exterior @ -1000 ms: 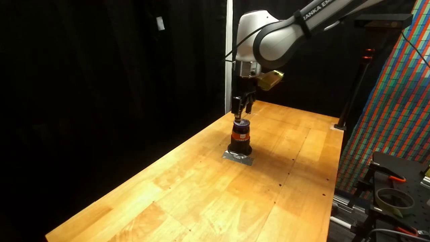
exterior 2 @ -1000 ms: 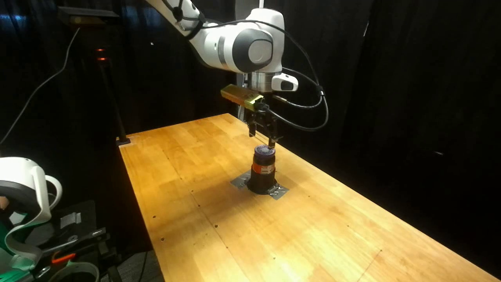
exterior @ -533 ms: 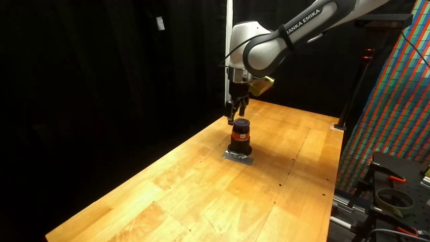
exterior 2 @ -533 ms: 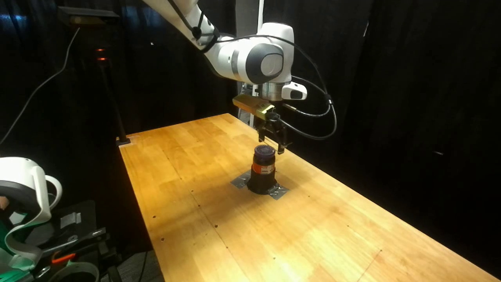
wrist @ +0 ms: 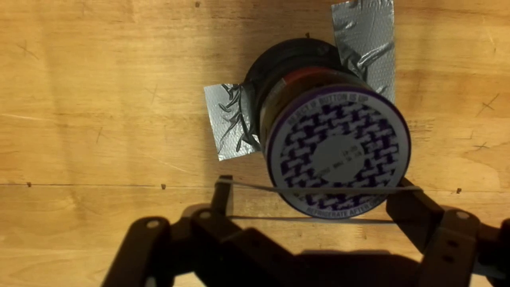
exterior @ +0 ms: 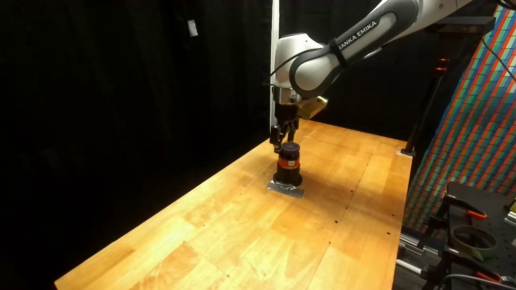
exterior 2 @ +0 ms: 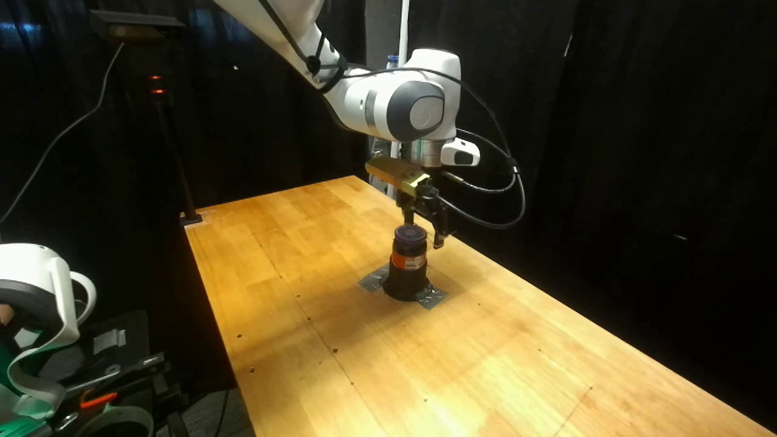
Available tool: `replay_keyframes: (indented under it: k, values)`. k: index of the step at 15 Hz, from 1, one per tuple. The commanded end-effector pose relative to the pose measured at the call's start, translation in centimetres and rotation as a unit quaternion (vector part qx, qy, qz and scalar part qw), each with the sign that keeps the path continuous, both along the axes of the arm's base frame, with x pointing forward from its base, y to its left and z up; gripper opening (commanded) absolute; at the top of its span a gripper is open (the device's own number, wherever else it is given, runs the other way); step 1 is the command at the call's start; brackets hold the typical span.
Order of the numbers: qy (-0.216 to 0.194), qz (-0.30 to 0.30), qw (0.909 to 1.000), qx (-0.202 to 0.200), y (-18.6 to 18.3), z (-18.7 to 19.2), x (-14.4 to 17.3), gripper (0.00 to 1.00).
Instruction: Put the elastic around the bottle
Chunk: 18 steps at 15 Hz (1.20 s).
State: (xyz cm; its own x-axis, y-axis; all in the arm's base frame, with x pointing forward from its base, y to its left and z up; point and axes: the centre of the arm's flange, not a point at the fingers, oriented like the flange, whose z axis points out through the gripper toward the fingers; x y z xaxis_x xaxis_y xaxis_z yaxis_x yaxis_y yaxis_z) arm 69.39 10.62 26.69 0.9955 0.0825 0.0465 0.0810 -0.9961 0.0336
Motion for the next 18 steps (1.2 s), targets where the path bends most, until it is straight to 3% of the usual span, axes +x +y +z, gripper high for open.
replay_keyframes:
  k: [1, 6, 18]
  values:
    - [0.0, 0.01, 0.9999, -0.005, -0.2, -0.6, 0.1, 1.0]
    - [0.012, 0.008, 0.9999, 0.001, -0.8, -0.2, -3.0, 1.0]
    - [-0.019, -0.014, 0.9988, 0.043, -2.9, -0.4, -8.8, 1.0]
